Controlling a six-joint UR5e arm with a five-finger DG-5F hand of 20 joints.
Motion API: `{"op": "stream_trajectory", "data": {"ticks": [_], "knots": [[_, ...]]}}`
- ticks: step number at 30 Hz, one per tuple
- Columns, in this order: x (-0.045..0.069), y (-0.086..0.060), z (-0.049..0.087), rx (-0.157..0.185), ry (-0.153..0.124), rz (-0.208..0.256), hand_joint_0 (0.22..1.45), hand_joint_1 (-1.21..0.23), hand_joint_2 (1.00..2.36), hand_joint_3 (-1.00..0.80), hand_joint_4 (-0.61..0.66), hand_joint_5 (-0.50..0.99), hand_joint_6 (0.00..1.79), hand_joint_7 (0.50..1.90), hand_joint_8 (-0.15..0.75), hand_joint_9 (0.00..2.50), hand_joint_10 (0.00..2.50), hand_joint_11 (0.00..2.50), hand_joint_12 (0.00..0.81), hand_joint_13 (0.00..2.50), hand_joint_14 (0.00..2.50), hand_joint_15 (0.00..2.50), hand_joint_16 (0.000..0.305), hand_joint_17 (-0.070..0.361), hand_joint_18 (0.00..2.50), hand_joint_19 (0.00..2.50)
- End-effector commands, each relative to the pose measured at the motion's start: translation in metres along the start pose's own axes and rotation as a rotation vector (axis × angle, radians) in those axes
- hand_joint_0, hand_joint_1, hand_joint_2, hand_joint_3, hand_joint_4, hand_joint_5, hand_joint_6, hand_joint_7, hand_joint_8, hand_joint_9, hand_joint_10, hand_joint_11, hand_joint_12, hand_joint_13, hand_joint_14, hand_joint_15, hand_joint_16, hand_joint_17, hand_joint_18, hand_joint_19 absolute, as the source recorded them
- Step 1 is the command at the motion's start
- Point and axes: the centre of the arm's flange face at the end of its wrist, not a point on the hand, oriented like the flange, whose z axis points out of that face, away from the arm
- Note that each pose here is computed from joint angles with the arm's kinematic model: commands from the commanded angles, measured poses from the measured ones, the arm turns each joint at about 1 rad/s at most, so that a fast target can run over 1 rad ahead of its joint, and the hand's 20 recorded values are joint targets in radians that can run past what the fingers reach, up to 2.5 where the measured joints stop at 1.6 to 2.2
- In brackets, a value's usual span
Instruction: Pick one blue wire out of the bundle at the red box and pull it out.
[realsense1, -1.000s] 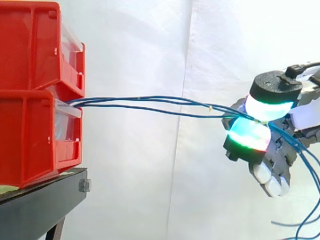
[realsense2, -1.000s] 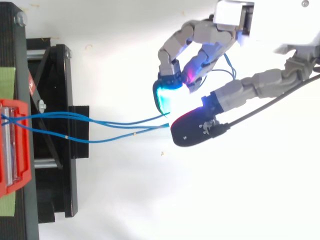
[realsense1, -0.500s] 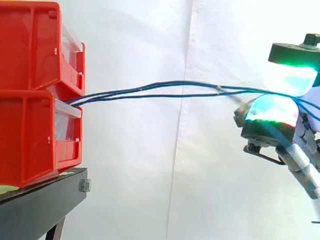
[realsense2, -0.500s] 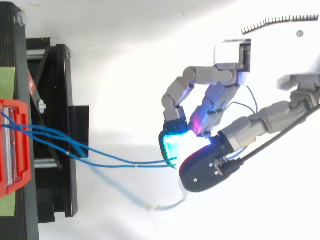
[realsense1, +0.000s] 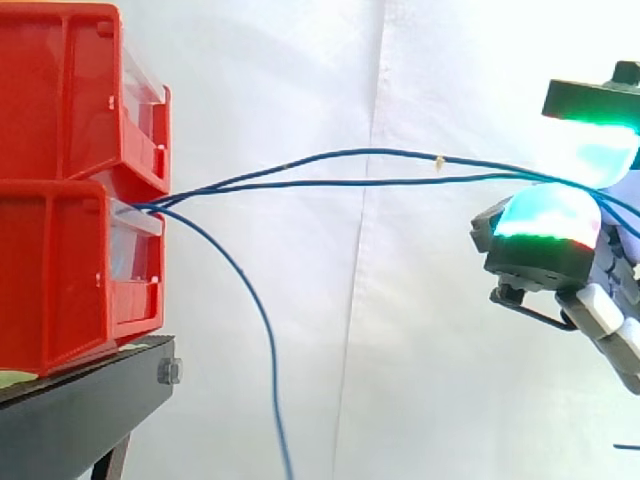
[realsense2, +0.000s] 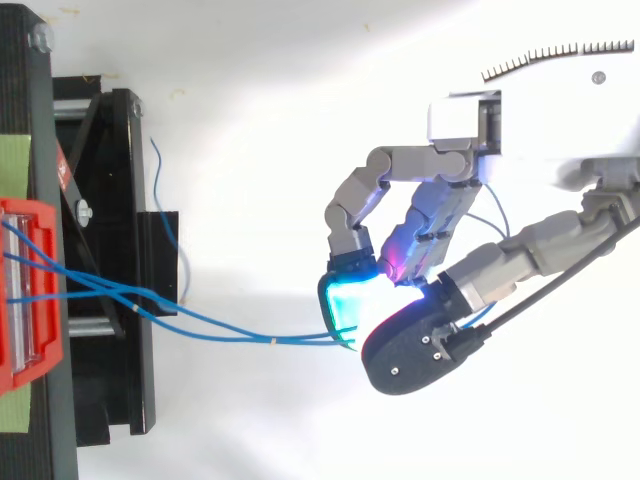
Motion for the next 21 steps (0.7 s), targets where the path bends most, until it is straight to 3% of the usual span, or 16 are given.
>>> {"op": "stream_trajectory", "data": {"ticks": [1,9,14,19,21], "knots": [[-0.003,-0.0011,-0.0006,0.003,-0.003,-0.006,0.84,-0.82,1.01,-0.4,-0.06,-0.21,0.99,1.11,0.279,0.91,0.0,0.35,0.372,1.05,0.01,0.44,0.045,0.101,0.88,0.45],[-0.0102,-0.0036,-0.0029,0.018,-0.012,-0.014,0.79,-0.79,1.0,-0.49,-0.1,-0.23,0.96,1.22,0.225,0.83,0.0,0.13,0.349,1.02,0.01,0.37,0.045,0.101,0.89,0.39],[-0.0102,-0.0033,-0.0033,0.021,-0.012,-0.014,0.73,-0.78,1.01,-0.42,-0.11,-0.23,0.96,1.24,0.192,0.8,0.0,0.03,0.346,1.01,0.01,0.35,0.045,0.102,0.87,0.4],[-0.0091,-0.0031,-0.0031,0.02,-0.009,-0.013,0.8,-0.79,1.01,-0.32,-0.21,-0.21,0.96,1.36,0.187,0.87,0.0,0.1,0.348,1.07,0.01,0.38,0.045,0.1,0.87,0.44],[-0.0102,-0.0033,-0.0033,0.021,-0.012,-0.013,0.82,-0.78,1.01,-0.36,-0.25,-0.22,0.96,1.34,0.201,0.93,0.0,0.17,0.348,1.14,0.01,0.44,0.045,0.102,0.9,0.45]]}}
